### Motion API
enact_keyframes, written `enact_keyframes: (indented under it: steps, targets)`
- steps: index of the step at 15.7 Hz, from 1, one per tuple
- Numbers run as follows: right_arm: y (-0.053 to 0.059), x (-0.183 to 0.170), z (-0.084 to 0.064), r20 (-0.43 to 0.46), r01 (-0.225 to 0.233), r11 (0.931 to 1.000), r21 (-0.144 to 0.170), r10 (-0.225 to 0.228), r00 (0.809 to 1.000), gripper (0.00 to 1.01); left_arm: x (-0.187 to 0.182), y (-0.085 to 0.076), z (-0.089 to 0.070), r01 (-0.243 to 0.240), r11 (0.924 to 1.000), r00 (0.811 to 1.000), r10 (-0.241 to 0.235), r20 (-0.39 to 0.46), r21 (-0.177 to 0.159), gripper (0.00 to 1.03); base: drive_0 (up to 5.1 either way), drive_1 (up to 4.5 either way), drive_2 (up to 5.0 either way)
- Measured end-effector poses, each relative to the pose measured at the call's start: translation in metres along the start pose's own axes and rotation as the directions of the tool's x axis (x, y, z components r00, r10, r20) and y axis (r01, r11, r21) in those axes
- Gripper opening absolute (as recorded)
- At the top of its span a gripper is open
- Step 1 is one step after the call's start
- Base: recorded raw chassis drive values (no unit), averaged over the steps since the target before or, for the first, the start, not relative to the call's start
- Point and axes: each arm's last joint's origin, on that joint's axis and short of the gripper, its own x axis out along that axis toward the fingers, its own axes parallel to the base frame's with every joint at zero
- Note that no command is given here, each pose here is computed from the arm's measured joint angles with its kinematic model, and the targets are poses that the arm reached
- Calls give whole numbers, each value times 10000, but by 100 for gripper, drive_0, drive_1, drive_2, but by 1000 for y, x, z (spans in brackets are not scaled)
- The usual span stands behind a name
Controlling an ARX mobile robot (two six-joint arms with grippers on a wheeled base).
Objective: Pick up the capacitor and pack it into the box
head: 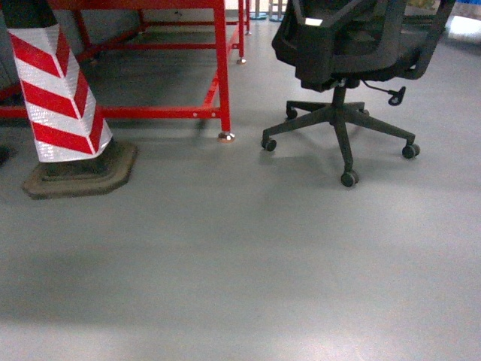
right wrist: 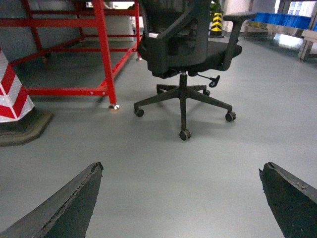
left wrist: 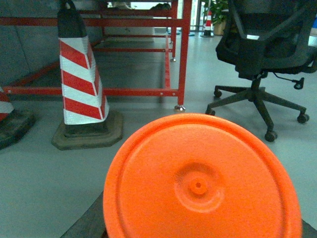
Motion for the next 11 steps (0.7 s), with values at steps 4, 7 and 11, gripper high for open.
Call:
enact_keyframes:
  steps: [4, 7, 11]
  targets:
    - [0, 0, 0, 23, -8, 10000, 0, 8, 10000, 98, 0, 0, 0, -8, 10000, 10000, 8, -11, 0, 44, -506, 240, 240]
    - [0, 0, 0, 38, 0, 10000, 0, 0, 10000, 98, 0, 0, 0, -4, 10000, 10000, 4, 23, 0, 44, -516, 229, 229]
    - [0, 0, 0, 50, 0, 10000, 0, 0, 10000, 98, 0, 0, 0, -8, 10000, 10000, 8, 19, 0, 44, -513, 232, 232]
